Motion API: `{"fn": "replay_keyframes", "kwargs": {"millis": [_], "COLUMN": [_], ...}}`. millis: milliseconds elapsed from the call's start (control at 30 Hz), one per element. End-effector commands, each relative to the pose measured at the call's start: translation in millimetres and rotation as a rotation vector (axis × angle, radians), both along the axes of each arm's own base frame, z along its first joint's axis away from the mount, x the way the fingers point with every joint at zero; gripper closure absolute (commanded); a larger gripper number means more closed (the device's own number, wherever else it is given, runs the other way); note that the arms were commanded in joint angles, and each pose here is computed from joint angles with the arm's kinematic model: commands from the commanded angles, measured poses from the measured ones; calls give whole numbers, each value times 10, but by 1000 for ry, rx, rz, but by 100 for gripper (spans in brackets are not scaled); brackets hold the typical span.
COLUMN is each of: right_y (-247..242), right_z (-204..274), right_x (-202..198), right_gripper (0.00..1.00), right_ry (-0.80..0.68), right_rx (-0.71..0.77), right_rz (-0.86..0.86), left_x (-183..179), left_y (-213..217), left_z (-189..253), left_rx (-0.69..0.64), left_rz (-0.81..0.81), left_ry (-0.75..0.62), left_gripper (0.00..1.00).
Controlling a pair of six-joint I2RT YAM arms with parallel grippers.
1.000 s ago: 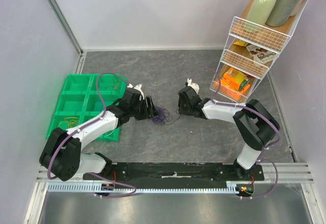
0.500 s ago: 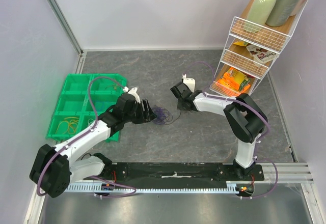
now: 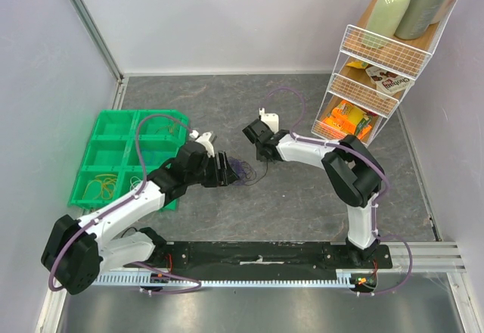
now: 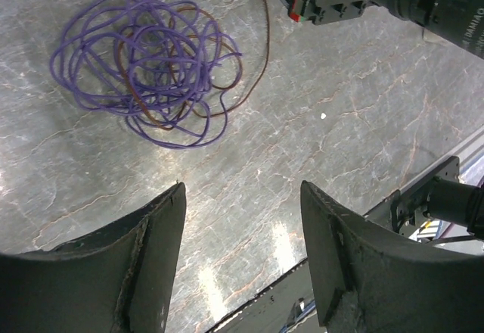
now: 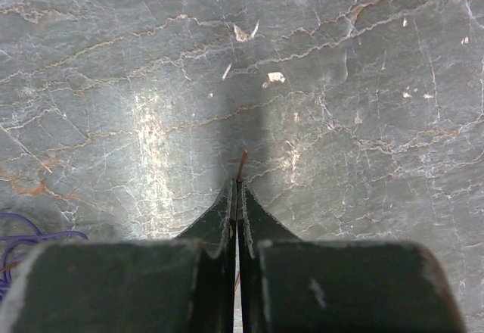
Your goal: Untangle the cables
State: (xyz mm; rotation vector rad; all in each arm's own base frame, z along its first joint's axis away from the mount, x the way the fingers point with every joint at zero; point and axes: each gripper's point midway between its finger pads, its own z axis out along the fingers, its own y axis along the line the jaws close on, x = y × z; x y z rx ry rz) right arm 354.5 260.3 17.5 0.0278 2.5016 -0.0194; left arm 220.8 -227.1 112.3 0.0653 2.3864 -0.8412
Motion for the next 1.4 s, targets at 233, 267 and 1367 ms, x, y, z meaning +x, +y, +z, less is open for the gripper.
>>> {"fn": "replay_keyframes", "kwargs": {"millis": [233, 267, 1367], "right_y": [-32, -9, -684], "right_z": [517, 590, 1402], "right_x": [-496, -546, -641], "right_gripper": [100, 100, 39], "right_ry": [-55, -60, -169], "right_rx": [188, 231, 502], "right_rz": [245, 268, 324], "left_x": [-88, -93, 58], "left_y": [-648, -720, -1329], "left_z": [355, 384, 725], "left_rx": [-35, -47, -3], "left_rz": [-252, -269, -456], "left_ry": [-139, -154, -452], "left_gripper": [30, 30, 98]}}
